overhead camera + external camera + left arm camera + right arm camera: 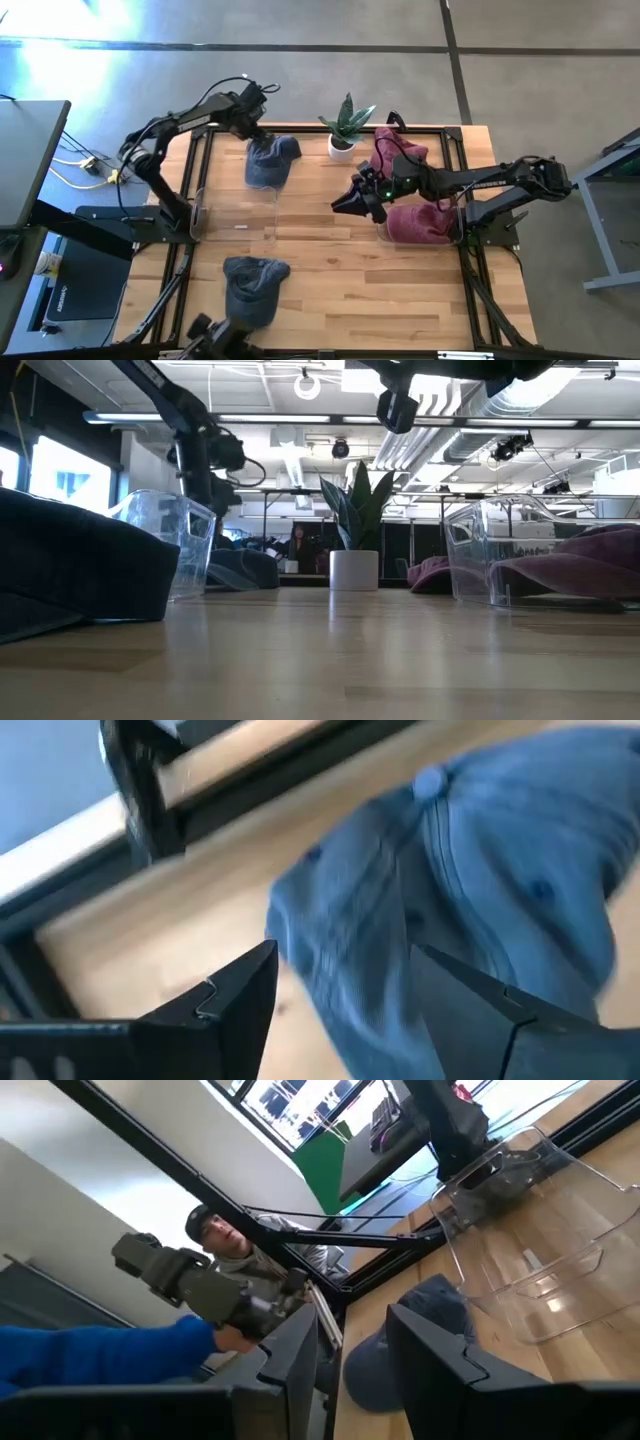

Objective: Pick & Place hat
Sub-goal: Put the top blue cap into the left transparent bin

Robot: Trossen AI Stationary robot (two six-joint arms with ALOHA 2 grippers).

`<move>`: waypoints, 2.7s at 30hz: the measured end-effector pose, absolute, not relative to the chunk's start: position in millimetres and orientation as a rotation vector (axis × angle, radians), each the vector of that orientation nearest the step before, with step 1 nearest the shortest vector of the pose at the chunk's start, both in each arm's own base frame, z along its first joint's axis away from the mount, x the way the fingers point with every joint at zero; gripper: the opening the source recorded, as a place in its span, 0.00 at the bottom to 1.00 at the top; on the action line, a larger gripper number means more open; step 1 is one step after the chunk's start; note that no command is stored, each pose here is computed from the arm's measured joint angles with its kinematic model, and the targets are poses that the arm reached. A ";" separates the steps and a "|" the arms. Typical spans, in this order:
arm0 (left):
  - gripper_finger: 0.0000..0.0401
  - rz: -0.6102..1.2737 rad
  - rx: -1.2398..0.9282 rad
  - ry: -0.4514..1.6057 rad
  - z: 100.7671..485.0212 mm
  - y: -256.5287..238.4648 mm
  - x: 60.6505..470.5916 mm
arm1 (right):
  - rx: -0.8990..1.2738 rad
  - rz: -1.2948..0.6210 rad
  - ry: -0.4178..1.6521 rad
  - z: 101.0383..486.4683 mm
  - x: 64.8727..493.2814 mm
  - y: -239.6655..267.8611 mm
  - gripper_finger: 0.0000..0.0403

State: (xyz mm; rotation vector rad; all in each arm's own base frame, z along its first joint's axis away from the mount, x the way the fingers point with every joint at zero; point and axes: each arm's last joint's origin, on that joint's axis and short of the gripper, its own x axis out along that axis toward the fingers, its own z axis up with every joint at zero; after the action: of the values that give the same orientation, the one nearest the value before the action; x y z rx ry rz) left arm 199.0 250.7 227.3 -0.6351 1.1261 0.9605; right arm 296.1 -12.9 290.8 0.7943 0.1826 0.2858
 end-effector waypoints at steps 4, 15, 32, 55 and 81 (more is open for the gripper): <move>0.49 0.972 -0.608 1.104 213.6 261.6 207.6 | 0.837 0.285 0.191 290.8 296.1 -12.8 0.29; 0.40 0.930 -0.688 1.087 173.5 280.7 220.2 | 0.910 0.292 0.208 290.9 296.8 2.4 0.29; 0.01 0.645 -0.649 1.199 208.1 263.6 224.0 | 0.911 0.208 0.122 300.7 291.1 17.7 0.28; 0.00 0.219 -0.380 0.375 409.1 125.4 186.9 | 0.555 -0.022 -0.139 372.2 257.4 -38.0 0.33; 0.00 0.206 -0.231 0.184 428.0 70.6 231.1 | 0.475 0.215 0.263 381.0 316.7 -85.6 0.42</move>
State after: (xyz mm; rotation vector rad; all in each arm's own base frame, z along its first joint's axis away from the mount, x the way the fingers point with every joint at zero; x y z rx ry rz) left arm 231.1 70.6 428.0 -0.2312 0.1838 0.2057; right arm 316.7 -85.6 381.0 0.4749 0.2631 0.2146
